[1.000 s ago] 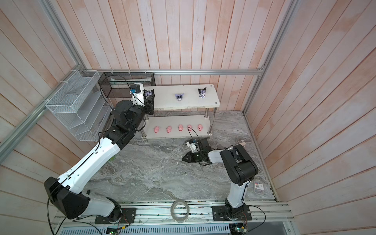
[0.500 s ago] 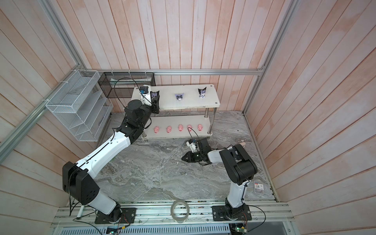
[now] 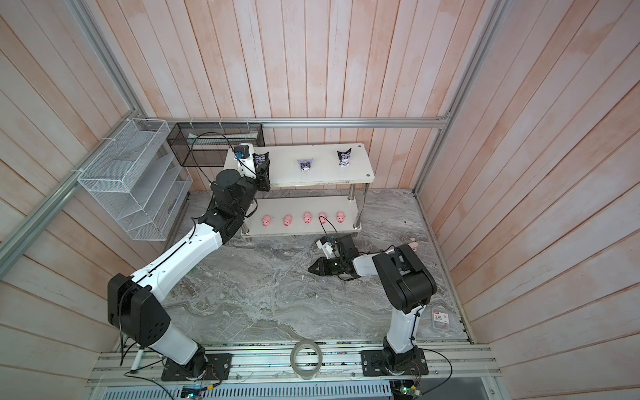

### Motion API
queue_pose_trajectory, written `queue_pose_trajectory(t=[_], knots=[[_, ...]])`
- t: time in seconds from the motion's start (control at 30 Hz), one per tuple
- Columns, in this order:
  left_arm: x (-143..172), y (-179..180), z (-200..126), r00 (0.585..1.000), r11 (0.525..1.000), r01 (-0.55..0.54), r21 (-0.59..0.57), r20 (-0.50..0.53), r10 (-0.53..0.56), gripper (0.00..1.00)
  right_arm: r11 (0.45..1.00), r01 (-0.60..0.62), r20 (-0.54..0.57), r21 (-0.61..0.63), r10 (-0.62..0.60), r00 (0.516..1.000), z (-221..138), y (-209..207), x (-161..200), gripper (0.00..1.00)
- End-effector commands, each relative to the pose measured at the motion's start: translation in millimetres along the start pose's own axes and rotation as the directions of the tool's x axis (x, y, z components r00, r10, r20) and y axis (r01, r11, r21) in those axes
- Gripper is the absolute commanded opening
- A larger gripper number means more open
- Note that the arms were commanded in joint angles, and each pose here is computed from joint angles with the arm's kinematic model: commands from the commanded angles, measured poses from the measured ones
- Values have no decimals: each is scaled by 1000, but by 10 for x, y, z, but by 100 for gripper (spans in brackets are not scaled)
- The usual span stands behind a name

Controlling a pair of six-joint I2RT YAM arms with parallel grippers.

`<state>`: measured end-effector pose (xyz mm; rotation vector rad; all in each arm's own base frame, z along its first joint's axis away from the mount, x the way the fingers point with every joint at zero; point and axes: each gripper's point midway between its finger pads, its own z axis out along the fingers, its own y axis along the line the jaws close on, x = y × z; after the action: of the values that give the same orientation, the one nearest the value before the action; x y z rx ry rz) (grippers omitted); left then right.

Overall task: Organize plastic toys on shelves
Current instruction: Place the plastic toy on the shelf.

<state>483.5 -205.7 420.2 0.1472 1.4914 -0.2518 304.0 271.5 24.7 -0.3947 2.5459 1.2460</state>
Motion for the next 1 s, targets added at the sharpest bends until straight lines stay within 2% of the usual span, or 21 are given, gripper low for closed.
queue_pose_trajectory(t=[0.0, 0.47, 0.97], knots=[[155, 47, 49, 1000, 1000, 17, -20, -22, -18, 28, 995, -67, -60, 74, 71, 996, 90, -223, 220, 24], [401, 109, 61, 997, 998, 8, -56, -71, -12, 28, 995, -71, -64, 73, 76, 995, 97, -237, 246, 23], [515, 114, 40, 995, 998, 3, -63, -96, -9, 31, 995, -75, -70, 71, 79, 994, 115, -255, 271, 23]])
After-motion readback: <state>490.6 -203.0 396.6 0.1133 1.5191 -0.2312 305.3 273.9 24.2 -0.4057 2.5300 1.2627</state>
